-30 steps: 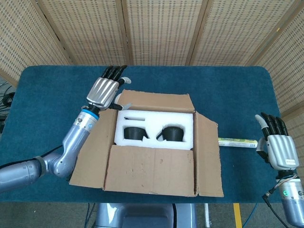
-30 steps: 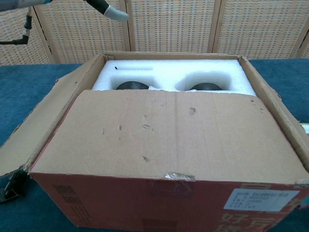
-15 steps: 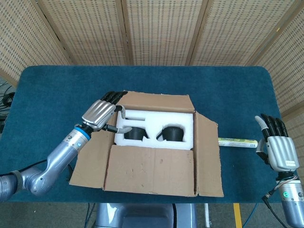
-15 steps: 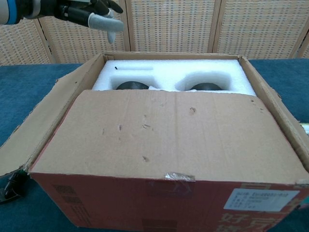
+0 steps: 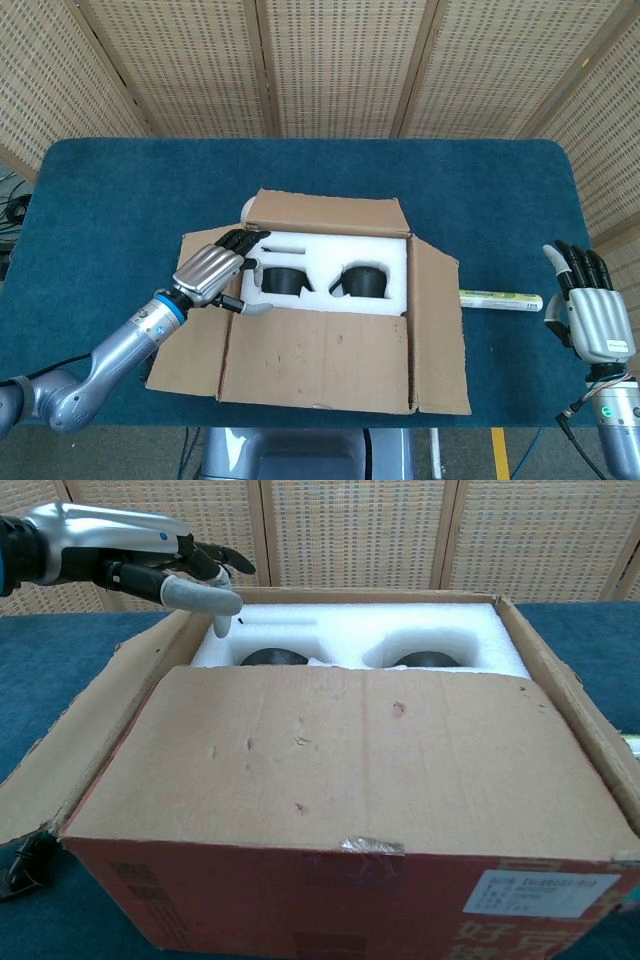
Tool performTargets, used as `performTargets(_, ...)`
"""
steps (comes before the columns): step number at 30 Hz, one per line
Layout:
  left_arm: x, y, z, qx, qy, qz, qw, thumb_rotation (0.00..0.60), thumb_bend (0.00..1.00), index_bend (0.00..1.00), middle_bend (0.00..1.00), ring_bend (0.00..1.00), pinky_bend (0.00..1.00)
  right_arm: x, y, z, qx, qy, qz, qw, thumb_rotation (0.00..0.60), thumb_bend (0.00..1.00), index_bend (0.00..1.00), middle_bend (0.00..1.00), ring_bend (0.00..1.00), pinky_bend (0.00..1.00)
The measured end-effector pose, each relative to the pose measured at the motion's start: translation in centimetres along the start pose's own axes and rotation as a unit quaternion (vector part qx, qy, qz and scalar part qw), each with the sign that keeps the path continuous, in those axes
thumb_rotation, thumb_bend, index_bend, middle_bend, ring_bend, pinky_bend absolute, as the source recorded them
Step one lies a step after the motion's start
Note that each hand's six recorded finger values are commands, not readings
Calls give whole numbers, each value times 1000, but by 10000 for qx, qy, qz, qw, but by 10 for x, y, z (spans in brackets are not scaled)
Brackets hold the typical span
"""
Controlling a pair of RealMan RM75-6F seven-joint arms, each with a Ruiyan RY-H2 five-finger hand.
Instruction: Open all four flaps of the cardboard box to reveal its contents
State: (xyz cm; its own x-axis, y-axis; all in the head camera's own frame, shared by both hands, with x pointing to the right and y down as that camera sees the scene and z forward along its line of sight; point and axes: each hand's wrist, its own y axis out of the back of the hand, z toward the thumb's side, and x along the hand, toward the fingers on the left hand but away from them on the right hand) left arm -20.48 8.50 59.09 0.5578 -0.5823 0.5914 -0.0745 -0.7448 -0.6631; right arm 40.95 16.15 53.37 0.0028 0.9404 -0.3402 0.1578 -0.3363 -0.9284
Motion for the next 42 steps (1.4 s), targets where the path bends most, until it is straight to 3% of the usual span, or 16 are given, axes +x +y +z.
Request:
performTargets(16, -2, -25, 12, 21, -264, -224, 9994, 164, 103, 489, 0, 0, 0, 2, 3, -3, -13, -37, -45, 10000, 600, 881, 69, 49, 0, 0)
performTargets(26, -5, -25, 15, 33, -310, -302, 9991, 163, 100, 548, 0, 0, 0, 1, 4, -6, -33, -73, -87, 9999, 600, 880, 69, 49, 0, 0)
performTargets(36, -11, -19, 16, -267, -312, -442, 9982, 163, 98, 561, 0, 0, 0, -1, 4, -6, -48, -72, -118, 9999, 600, 880, 69, 49, 0, 0)
performTargets(42, -16, -12, 20, -783, -337, -523, 9950, 163, 98, 561, 0, 0, 0, -2, 3, -6, -29, -68, -112, 9999, 600, 881, 69, 49, 0, 0)
